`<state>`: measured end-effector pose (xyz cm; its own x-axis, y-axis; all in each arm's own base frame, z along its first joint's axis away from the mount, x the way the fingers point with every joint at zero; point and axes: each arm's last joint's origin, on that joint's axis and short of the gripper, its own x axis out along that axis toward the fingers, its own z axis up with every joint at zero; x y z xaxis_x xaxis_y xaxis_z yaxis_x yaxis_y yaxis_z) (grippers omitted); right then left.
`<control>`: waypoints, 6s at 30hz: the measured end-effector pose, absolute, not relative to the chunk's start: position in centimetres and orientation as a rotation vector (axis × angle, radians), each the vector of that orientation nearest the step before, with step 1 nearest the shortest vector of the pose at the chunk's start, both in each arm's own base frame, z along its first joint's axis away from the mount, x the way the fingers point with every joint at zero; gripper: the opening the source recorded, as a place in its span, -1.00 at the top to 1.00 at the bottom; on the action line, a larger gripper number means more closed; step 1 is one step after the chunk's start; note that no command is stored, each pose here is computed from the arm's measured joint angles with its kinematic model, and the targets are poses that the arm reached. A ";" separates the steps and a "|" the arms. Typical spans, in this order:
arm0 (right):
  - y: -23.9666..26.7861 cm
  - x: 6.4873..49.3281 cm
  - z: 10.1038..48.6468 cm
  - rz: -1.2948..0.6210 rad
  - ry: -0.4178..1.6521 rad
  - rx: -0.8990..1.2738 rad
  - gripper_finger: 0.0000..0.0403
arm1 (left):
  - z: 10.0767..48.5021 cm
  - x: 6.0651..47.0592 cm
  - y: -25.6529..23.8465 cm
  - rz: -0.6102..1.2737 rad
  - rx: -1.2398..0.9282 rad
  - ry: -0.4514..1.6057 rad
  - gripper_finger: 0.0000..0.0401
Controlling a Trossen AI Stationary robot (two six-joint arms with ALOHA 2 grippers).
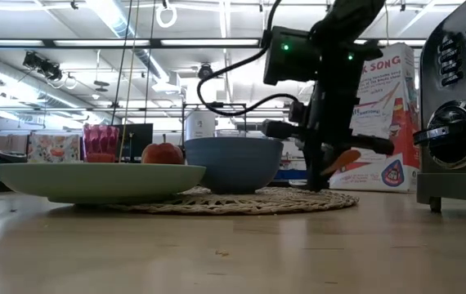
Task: Arrange a breakfast setting
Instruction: Put the orange spoon on the brown table mat, then put the brown toasted bread on the green plate
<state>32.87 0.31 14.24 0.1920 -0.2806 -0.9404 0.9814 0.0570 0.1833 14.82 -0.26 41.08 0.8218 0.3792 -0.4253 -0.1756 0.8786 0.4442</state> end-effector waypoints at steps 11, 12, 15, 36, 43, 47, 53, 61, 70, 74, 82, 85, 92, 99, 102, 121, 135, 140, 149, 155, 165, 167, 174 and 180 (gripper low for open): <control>-0.6 33.3 13.6 -1.181 0.863 1.097 0.82 | 41.1 14.8 -0.3 0.309 0.378 0.526 -0.01; -0.7 33.3 13.6 -1.179 0.864 1.100 0.80 | 41.1 14.8 -0.3 0.310 0.378 0.526 -0.01; -0.6 33.4 13.6 -1.172 0.862 1.100 0.79 | 41.1 14.8 -0.3 0.310 0.378 0.525 -0.01; -1.1 31.3 19.6 -1.108 0.750 1.067 0.76 | 41.4 15.1 0.1 0.382 0.173 0.458 -0.02; -1.3 28.8 25.8 -0.842 0.688 0.782 0.76 | 41.6 15.4 1.3 0.386 -0.026 0.402 -0.02; 1.0 26.6 29.6 -0.418 0.768 0.510 0.77 | 41.6 15.5 1.3 0.264 -0.054 0.412 -0.02; 6.6 22.6 35.3 -0.098 0.962 0.425 0.85 | 41.6 15.5 0.8 0.154 -0.078 0.417 -0.02; 11.7 17.0 38.8 -0.007 1.330 0.379 0.73 | 41.7 15.6 0.7 0.145 -0.078 0.402 -0.02; 16.6 14.6 37.0 0.121 1.546 0.219 0.27 | 41.7 15.6 0.7 0.150 -0.104 0.399 -0.02; 18.3 14.6 35.8 0.071 1.584 0.185 0.25 | 41.7 15.6 0.7 0.150 -0.104 0.399 -0.02; 20.8 15.8 33.3 -0.022 1.643 0.124 0.30 | 41.7 15.6 0.7 0.149 -0.096 0.400 -0.02; 21.0 16.0 32.6 -0.040 1.658 0.110 0.33 | 41.7 15.6 0.7 0.149 -0.095 0.400 -0.02; 19.8 15.4 31.5 -0.060 1.738 0.139 0.42 | 41.7 15.6 0.7 0.149 -0.097 0.400 -0.02; 19.0 15.0 32.3 -0.055 1.705 0.152 0.61 | 41.7 15.6 0.7 0.151 -0.103 0.402 -0.02; 19.1 15.1 32.1 -0.046 1.689 0.131 0.69 | 41.7 15.6 0.7 0.151 -0.103 0.402 -0.02; 19.4 15.3 30.9 -0.009 1.738 0.189 0.95 | 41.7 15.6 0.7 0.149 -0.094 0.406 -0.02; 16.2 17.5 40.4 0.076 1.502 0.488 0.95 | 41.9 15.6 0.7 0.138 -0.044 0.385 -0.02; 14.3 18.7 43.1 0.087 1.331 0.531 0.95 | 42.5 15.1 0.7 0.139 -0.051 0.390 -0.02; 12.9 26.0 40.6 0.059 0.888 0.176 0.92 | 45.0 12.6 0.5 0.107 -0.145 0.368 -0.02; 11.9 31.9 35.5 0.042 0.825 -0.125 0.95 | 44.5 11.0 0.2 0.063 -0.268 0.439 -0.02; 10.7 41.2 27.1 0.189 0.792 -0.765 0.95 | 43.7 9.4 0.1 0.071 -0.446 0.526 -0.02; 10.5 42.6 25.7 0.200 0.770 -0.869 0.95 | 43.5 9.2 0.1 0.081 -0.456 0.552 -0.02; 10.7 45.8 21.8 0.220 0.684 -1.162 0.95 | 43.4 9.2 0.1 0.090 -0.478 0.567 -0.02; 10.8 46.7 18.6 0.251 0.721 -1.177 0.95 | 43.4 9.2 0.0 0.093 -0.498 0.566 -0.02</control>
